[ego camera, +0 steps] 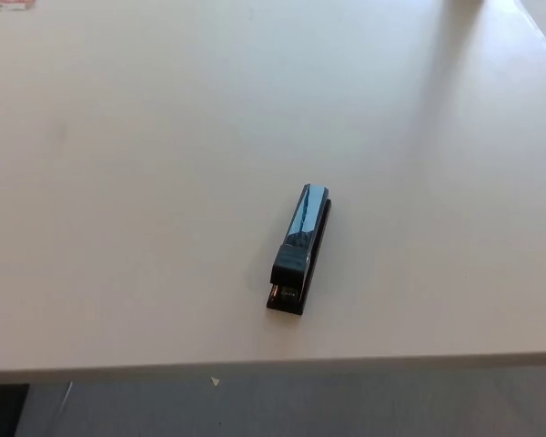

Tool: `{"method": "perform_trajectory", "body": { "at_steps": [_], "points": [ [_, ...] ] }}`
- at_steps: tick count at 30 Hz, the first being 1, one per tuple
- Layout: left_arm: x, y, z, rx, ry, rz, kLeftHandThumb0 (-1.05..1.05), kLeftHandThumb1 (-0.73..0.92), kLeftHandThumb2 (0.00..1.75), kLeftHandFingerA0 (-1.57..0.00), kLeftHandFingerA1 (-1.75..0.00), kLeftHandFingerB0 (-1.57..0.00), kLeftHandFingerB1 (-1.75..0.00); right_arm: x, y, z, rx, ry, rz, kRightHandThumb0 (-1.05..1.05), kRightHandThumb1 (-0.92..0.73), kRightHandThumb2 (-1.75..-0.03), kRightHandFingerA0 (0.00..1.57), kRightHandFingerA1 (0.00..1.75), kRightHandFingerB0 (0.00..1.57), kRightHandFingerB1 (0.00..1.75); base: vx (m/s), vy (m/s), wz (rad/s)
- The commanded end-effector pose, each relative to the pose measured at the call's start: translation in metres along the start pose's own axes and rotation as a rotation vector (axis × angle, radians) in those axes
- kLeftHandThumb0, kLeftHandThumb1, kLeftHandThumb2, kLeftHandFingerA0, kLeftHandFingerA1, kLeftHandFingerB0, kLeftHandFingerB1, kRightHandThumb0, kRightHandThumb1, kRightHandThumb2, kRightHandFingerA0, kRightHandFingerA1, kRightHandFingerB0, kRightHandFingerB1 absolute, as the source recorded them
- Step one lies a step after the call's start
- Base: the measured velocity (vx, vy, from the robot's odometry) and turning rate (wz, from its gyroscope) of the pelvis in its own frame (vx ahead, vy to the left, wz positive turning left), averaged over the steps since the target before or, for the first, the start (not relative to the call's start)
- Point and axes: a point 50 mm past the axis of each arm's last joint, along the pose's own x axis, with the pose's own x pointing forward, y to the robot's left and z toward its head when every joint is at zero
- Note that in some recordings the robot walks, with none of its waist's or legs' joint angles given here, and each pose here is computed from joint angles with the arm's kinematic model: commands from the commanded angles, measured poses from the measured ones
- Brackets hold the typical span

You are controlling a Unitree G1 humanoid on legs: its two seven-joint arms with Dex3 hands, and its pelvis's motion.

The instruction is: The robot uses its right hand to press on the stapler that is in the middle of the desk

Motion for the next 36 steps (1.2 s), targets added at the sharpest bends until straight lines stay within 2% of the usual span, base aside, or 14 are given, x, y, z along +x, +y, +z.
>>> {"method": "perform_trajectory", "body": {
  "at_steps": [1, 16, 17, 18, 19, 20, 22, 24, 25, 26, 27, 28, 30, 36],
  "points": [
    [-0.003, 0.022, 0.009, -0.069, -0.102, 0.023, -0.83, 0.92, 0.72, -0.01, -0.23, -0.01, -0.25, -0.002, -0.007, 0.009, 0.059, -0.124, -0.001, -0.9, -0.77, -1.22, 0.0, 0.27, 0.0, 0.22, 0.0, 0.0, 0.0],
    [-0.004, 0.024, 0.007, -0.074, -0.106, 0.022, -0.83, 0.92, 0.72, -0.01, -0.23, -0.01, -0.25, -0.002, -0.006, 0.007, 0.063, -0.127, 0.005, -0.9, -0.77, -1.22, 0.0, 0.27, 0.0, 0.22, 0.0, 0.0, 0.0],
    [0.002, 0.032, 0.015, 0.122, 0.053, -0.063, -0.85, 0.9, 1.24, -0.05, -0.25, -0.05, -0.25, 0.005, -0.012, 0.018, -0.022, -0.048, 0.022, -0.86, -0.78, -1.21, 0.0, 0.26, 0.0, 0.22, 0.0, 0.0, 0.0],
    [0.002, 0.03, 0.012, 0.046, 0.039, -0.043, -0.84, 0.78, 0.98, 0.0, -0.1, 0.0, -0.16, 0.005, -0.013, 0.016, -0.022, -0.035, 0.024, -0.88, -0.81, -1.23, 0.0, 0.25, 0.0, 0.21, 0.0, 0.0, 0.0],
    [0.0, 0.027, 0.006, -0.026, 0.033, -0.022, -0.84, 0.78, 0.98, 0.0, -0.1, 0.0, -0.16, 0.004, -0.014, 0.014, -0.024, -0.016, 0.02, -0.88, -0.81, -1.23, 0.0, 0.25, 0.0, 0.21, 0.0, 0.0, 0.0],
    [0.001, 0.027, 0.008, -0.026, 0.02, -0.022, -0.82, 0.85, 1.21, 0.0, -0.2, 0.0, -0.2, 0.005, -0.013, 0.015, -0.019, -0.008, 0.019, -0.87, -0.81, -1.23, 0.0, 0.24, 0.0, 0.21, 0.0, 0.0, 0.0],
    [0.001, 0.03, 0.012, 0.008, 0.018, -0.028, -0.88, 0.81, 1.03, 0.0, -0.11, 0.0, -0.12, 0.007, -0.013, 0.018, -0.005, -0.009, 0.015, -0.84, -0.81, -1.22, 0.0, 0.28, 0.0, 0.24, 0.0, 0.0, 0.0],
    [0.003, 0.028, 0.016, -0.007, 0.016, -0.032, -0.89, 0.89, 1.2, 0.0, -0.17, 0.0, -0.17, 0.008, -0.014, 0.022, -0.01, -0.012, 0.017, -0.9, -0.78, -1.06, 0.0, 0.17, 0.0, 0.14, 0.0, 0.0, 0.0],
    [0.004, 0.029, 0.017, -0.009, 0.023, -0.038, -0.86, 0.78, 0.98, 0.0, -0.08, 0.0, -0.1, 0.009, -0.014, 0.023, -0.019, -0.011, 0.016, -0.88, -0.83, -1.23, 0.0, 0.25, 0.0, 0.21, 0.0, 0.0, 0.0],
    [0.004, 0.029, 0.017, -0.01, 0.021, -0.041, -0.79, 0.92, 0.8, 0.0, -0.03, 0.0, -0.08, 0.009, -0.014, 0.023, -0.016, -0.013, 0.018, -0.89, -0.83, -1.23, 0.0, 0.25, 0.0, 0.21, 0.0, 0.0, 0.0],
    [0.003, 0.031, 0.016, -0.003, 0.027, -0.049, -0.87, 0.79, 0.97, 0.0, -0.05, 0.0, -0.08, 0.008, -0.014, 0.021, -0.013, -0.01, 0.026, -0.91, -0.85, -1.23, 0.0, 0.23, 0.0, 0.19, 0.0, 0.0, 0.0],
    [0.003, 0.031, 0.016, 0.0, 0.042, -0.054, -0.79, 0.92, 0.81, 0.0, -0.01, 0.0, -0.05, 0.008, -0.015, 0.021, -0.007, 0.0, 0.02, -0.91, -0.84, -1.23, 0.0, 0.23, 0.0, 0.19, 0.0, 0.0, 0.0],
    [0.001, 0.03, 0.007, -0.023, 0.071, -0.059, -0.84, 0.86, 1.19, 0.0, -0.19, 0.0, -0.18, 0.006, -0.017, 0.015, -0.02, 0.023, 0.012, -0.94, -0.85, -1.24, 0.0, 0.22, 0.0, 0.16, 0.0, 0.0, 0.0],
    [-0.009, 0.029, -0.019, -0.022, 0.128, -0.069, -0.84, 0.86, 1.19, 0.0, -0.19, 0.0, -0.18, -0.005, -0.024, -0.009, -0.051, 0.072, 0.014, -0.92, -0.85, -1.24, 0.0, 0.22, 0.0, 0.17, 0.0, 0.0, 0.0]
  ]
}}
